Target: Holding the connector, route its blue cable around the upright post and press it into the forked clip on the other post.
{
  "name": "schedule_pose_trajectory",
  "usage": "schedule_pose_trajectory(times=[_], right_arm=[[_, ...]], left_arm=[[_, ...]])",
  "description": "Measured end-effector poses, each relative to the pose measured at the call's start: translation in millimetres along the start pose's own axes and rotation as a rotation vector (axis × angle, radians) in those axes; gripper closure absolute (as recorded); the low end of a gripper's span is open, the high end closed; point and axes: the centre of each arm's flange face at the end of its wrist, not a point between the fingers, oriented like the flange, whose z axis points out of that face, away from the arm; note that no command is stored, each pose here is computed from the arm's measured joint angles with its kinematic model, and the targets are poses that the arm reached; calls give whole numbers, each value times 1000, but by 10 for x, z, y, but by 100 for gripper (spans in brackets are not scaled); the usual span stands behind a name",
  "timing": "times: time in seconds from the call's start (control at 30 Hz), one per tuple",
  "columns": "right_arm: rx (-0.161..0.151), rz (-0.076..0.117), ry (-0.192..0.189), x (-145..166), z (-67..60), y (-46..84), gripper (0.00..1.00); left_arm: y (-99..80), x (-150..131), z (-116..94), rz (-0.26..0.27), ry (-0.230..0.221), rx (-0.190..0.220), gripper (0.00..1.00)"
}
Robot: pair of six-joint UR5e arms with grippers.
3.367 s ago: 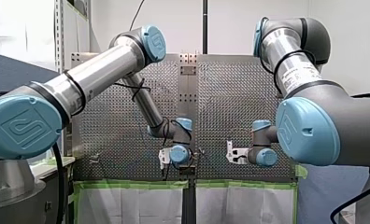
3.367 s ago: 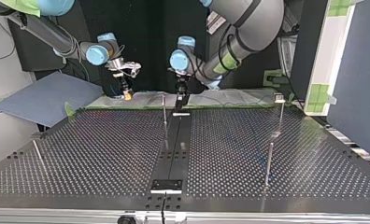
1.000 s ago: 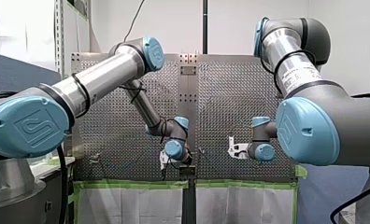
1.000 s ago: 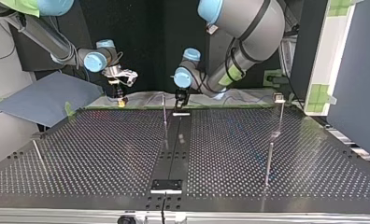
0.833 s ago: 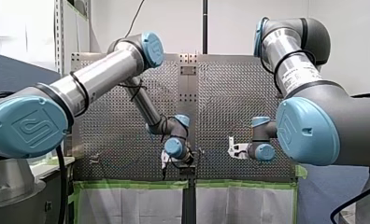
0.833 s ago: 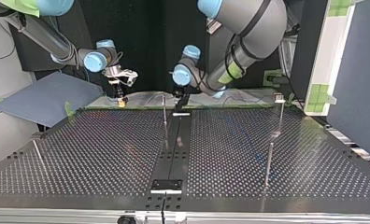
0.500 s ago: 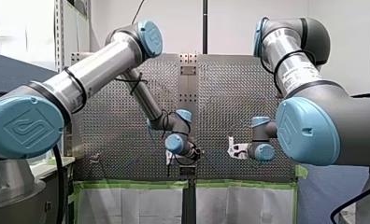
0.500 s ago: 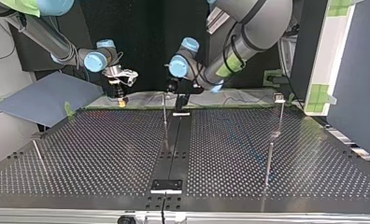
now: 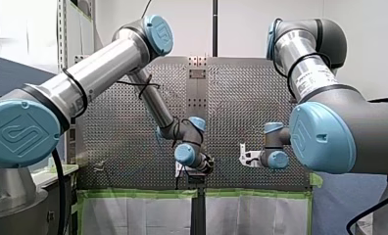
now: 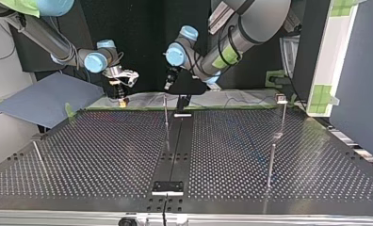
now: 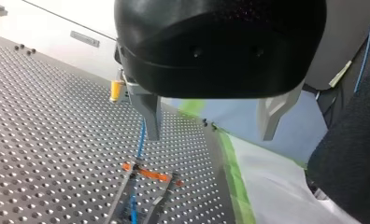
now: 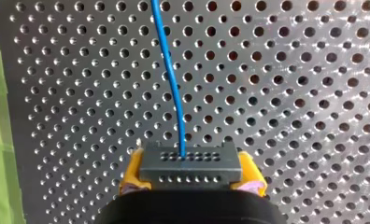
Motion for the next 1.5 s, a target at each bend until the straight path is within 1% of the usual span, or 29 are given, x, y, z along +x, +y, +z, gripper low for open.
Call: schedule_pose_trajectory(times=[0.2,0.33,0.57,0.9,1.07,1.2,1.4,1.5], right_arm=[[3,1,0,3,0,2,100],[4,1,0,3,0,3,100],[4,2,-2,1,-3,3,100],[8,4,-3,-1,-4,-2,100],[8,5,-3,0,-3,-2,100],[8,5,-1,1,-2,-2,100],[10,5,0,2,-1,-3,100],[11,5,0,2,-1,-4,100]], left_arm=[[-24,-34,-12,0,-15,-14,0],[-21,-32,-17,-1,-18,-26,0],[-32,-31,-23,-1,-20,-30,0],[-29,-31,-31,-1,-25,-49,0],[-102,-11,-62,5,-30,-52,0],[-146,-3,-88,8,-41,-73,0],[-133,-4,-104,8,-54,-117,0],[-128,-6,-107,5,-56,-127,0]])
